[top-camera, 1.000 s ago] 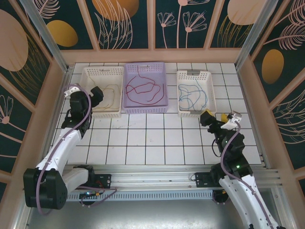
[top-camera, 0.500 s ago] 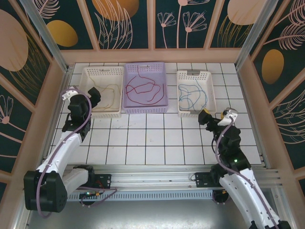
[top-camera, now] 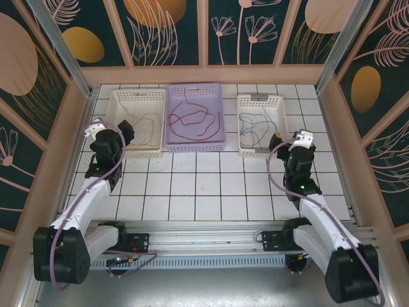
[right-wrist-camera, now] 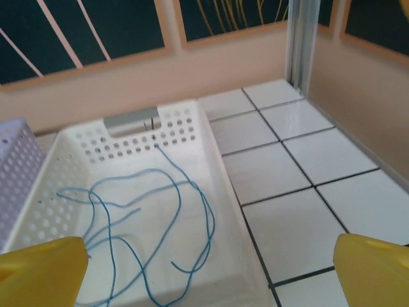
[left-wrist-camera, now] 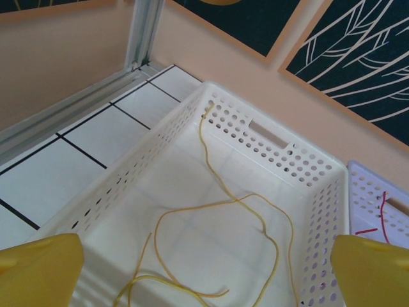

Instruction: Untangle the cables

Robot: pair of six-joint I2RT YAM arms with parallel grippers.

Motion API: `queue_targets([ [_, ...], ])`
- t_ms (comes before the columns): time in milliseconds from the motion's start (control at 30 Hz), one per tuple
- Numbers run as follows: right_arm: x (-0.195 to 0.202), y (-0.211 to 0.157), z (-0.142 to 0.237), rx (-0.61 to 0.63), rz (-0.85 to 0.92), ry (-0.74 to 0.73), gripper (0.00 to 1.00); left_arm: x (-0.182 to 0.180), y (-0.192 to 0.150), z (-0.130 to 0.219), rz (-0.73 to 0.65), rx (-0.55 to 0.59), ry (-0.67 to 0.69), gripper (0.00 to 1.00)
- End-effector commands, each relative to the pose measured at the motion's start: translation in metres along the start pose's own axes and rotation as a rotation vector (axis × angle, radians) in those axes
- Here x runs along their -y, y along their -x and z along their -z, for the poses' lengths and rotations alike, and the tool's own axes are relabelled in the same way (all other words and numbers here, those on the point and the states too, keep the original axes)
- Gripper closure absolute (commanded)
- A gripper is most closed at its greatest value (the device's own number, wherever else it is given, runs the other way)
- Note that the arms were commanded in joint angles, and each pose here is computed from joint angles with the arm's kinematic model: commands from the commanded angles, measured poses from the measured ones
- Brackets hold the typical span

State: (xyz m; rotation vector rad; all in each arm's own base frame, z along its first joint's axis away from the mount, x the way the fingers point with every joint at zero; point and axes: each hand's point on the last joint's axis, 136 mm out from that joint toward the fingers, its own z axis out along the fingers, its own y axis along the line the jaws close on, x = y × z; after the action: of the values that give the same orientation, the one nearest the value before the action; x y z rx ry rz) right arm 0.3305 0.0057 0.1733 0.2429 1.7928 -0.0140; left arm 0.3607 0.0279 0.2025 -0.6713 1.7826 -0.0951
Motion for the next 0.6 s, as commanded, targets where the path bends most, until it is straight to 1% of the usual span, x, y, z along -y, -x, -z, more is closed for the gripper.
queue_targets([
  [0, 0.008, 0.012, -0.009, 0.140, -0.011, -0.027, 0.01, -0.003, 0.003, -0.002, -0.022, 0.034, 0.014, 0.02],
  [33, 0.016, 0.005, -0.013, 0.139, -0.025, -0.046, 0.01, -0.004, 0.001, -0.003, -0.028, 0.032, 0.017, 0.01],
  [133, 0.021, -0.005, -0.019, 0.151, -0.034, -0.035, 0.01, -0.006, -0.002, -0.005, -0.053, 0.027, 0.029, 0.01],
  [267, 0.019, -0.017, -0.026, 0.144, 0.018, -0.016, 0.01, -0.008, -0.006, -0.005, -0.064, 0.029, 0.033, 0.01],
  [367, 0.008, -0.018, -0.030, 0.145, 0.058, 0.051, 0.01, -0.010, -0.008, -0.005, -0.071, 0.036, 0.034, 0.02],
  [467, -0.009, -0.023, -0.042, 0.092, 0.106, 0.166, 0.01, -0.010, -0.010, -0.007, -0.074, 0.031, 0.031, 0.02],
  [500, -0.008, -0.024, -0.046, 0.083, 0.114, 0.169, 0.01, -0.010, -0.011, -0.007, -0.075, 0.030, 0.029, 0.01],
  [567, -0.010, -0.025, -0.045, 0.111, 0.127, 0.186, 0.01, -0.009, -0.015, -0.008, -0.085, 0.020, 0.022, 0.01],
])
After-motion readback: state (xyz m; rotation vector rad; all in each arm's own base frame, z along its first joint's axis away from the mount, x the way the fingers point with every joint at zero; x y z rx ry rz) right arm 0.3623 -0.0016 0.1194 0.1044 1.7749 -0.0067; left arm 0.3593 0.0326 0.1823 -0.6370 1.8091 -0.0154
